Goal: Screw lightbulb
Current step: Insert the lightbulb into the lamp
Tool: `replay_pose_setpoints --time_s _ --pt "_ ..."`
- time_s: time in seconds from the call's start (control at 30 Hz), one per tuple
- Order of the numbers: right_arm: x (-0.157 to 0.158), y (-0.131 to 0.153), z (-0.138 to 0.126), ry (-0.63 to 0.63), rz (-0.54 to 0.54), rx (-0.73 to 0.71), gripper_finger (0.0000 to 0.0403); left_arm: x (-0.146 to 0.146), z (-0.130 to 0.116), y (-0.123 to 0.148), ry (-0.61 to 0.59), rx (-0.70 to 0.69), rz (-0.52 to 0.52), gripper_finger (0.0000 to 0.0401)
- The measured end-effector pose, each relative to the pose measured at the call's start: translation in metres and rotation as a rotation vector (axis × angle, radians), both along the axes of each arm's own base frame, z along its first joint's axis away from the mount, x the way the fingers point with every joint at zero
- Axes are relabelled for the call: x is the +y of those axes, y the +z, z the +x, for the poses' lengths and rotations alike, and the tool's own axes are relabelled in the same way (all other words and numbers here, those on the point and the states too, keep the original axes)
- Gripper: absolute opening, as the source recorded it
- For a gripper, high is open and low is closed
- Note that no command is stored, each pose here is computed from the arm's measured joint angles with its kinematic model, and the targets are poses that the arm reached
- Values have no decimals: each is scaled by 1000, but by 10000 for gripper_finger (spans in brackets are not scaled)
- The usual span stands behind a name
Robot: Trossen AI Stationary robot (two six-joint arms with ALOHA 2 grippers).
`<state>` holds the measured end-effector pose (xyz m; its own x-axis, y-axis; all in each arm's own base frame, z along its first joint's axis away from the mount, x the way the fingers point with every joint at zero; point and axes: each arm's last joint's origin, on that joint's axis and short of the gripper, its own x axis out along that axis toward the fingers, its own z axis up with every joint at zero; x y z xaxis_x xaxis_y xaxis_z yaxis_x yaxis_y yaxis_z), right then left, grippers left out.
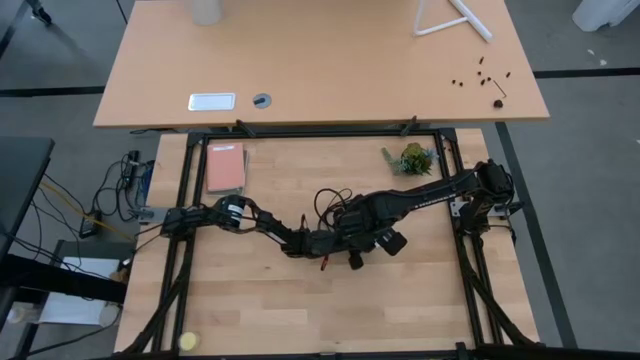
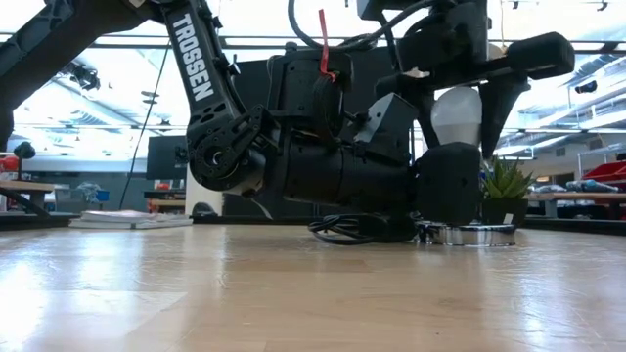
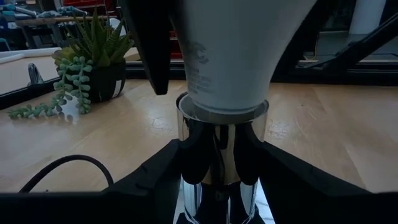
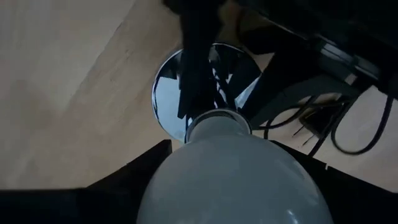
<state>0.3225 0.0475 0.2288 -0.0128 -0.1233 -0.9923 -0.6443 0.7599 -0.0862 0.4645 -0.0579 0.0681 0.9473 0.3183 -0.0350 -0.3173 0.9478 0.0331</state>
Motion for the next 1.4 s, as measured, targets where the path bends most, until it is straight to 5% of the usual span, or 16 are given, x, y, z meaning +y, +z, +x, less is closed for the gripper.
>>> replay_pose_setpoints --time_s 0.63,0.73,0.9,1.17,1.4 --pt "-1 0 1 -1034 19 -110 262 0 0 0 -6 0 -1 200" --pt "-1 0 1 -1114 18 -118 274 0 0 0 -6 -1 -1 200" --pt "-1 0 0 -934 19 -91 309 0 0 0 0 -2 -2 200" --pt "-1 1 -1 -389 26 -19 367 1 0 0 3 -1 -6 200" --pt "-1 2 -2 -19 30 26 374 0 0 0 2 0 -4 200"
